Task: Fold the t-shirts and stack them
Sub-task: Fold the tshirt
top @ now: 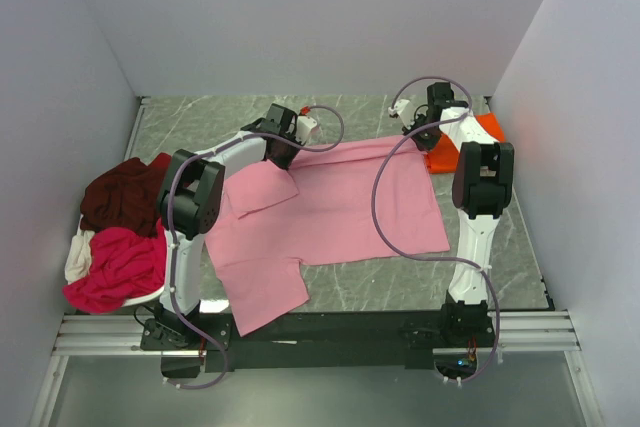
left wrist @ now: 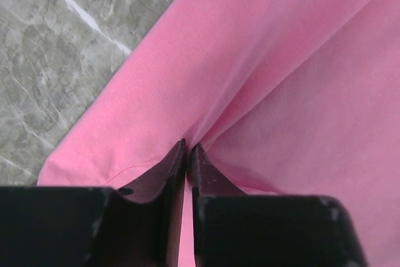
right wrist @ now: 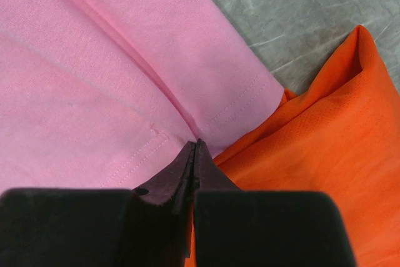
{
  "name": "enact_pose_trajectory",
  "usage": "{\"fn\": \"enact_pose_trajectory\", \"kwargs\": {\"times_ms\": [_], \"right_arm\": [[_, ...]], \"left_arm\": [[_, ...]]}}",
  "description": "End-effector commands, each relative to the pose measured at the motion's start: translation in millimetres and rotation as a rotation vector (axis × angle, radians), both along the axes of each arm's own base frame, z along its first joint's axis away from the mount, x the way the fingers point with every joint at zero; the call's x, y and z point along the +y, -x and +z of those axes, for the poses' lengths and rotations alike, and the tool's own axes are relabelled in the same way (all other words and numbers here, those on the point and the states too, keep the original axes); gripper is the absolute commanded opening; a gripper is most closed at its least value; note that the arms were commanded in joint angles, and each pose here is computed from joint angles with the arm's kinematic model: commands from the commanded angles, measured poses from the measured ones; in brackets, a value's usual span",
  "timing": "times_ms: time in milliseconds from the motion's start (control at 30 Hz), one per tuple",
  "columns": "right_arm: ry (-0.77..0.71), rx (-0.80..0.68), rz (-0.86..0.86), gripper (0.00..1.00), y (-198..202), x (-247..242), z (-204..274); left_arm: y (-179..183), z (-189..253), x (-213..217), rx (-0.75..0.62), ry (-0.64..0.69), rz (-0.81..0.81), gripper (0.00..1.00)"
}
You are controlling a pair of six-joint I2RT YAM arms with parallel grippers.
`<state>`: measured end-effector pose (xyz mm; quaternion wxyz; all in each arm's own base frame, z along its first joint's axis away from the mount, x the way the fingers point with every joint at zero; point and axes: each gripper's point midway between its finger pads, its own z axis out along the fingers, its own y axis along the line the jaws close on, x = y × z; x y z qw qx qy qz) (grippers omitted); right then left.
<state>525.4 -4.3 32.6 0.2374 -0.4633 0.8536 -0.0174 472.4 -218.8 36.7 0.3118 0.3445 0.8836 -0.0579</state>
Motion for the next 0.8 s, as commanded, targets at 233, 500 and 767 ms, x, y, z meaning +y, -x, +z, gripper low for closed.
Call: {"fn": "enact_pose_trajectory", "kwargs": {"times_ms": [233, 500, 767], "right_arm": [[-0.018, -0.057, -0.034, 0.36, 2, -9, 42], [-0.246, -0.081, 0.106, 0.49, 31, 39, 100], [-0.437, -0.050, 0.075, 0.47, 57, 70, 109]], "left_arm": [[1, 52, 2, -0.079, 0.081, 0.051, 0.54], [15, 175, 39, -0.412, 0.233, 0.177, 0.91], [21, 158, 100, -0.150, 0.611, 0.431, 0.75]]}}
